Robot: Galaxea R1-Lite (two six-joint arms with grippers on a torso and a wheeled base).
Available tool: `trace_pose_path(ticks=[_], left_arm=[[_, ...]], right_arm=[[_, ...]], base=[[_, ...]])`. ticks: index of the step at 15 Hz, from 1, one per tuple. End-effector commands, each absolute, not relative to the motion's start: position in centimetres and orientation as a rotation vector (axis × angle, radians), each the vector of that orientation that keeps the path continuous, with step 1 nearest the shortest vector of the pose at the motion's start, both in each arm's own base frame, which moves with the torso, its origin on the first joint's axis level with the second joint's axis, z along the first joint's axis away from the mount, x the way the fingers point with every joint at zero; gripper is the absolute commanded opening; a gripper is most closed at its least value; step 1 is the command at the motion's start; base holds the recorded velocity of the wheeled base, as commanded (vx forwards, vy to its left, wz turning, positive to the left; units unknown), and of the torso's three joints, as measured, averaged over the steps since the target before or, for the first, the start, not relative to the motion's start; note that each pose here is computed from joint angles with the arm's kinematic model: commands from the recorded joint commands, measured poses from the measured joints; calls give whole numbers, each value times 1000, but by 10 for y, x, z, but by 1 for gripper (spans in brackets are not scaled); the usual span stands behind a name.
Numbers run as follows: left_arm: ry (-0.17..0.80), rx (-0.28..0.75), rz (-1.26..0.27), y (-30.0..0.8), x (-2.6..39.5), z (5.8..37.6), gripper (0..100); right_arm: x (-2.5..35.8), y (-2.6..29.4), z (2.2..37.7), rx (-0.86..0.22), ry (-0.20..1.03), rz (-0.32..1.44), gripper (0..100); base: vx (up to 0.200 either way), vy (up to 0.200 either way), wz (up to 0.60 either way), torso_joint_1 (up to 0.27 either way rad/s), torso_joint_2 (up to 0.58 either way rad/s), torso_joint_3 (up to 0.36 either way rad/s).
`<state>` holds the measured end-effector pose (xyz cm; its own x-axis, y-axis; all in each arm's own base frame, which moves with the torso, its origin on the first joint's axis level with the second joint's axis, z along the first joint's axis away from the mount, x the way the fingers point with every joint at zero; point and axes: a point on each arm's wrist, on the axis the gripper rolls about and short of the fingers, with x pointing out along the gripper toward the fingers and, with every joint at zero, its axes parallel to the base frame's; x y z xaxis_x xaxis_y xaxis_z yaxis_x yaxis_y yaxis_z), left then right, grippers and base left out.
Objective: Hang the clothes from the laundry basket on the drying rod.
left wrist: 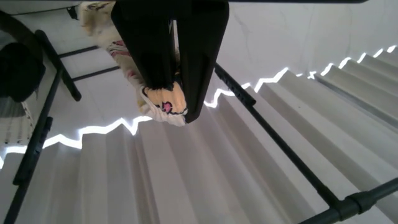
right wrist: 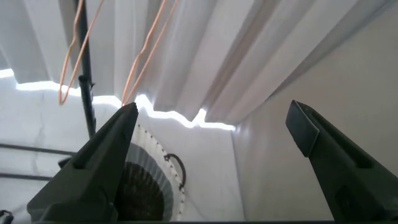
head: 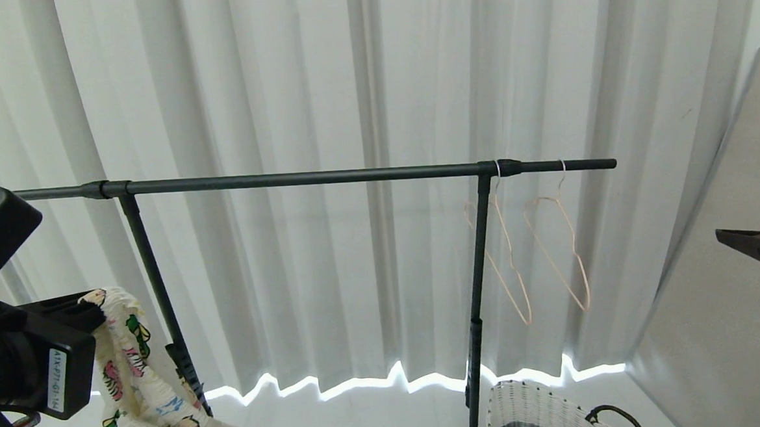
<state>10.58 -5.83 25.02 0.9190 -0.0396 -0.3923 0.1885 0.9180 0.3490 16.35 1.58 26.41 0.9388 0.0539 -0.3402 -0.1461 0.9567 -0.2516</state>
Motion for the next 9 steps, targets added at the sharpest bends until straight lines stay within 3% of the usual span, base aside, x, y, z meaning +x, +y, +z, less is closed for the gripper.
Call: trace_pose_path(ticks=[1,2,9], left_arm=[[389,391,-116,-57,105,250,0],[390,392,-116,-57,105,250,0],[389,387,-113,-53,99,245,0]], right_arm=[[176,22,258,-248,367,127,100],[180,25,255,-222,379,136,100],[241,37,222,-107,455,123,100]], base=[[200,0,0,7,-2,2],[200,0,0,2,2,2],[0,0,0,0,0,0]])
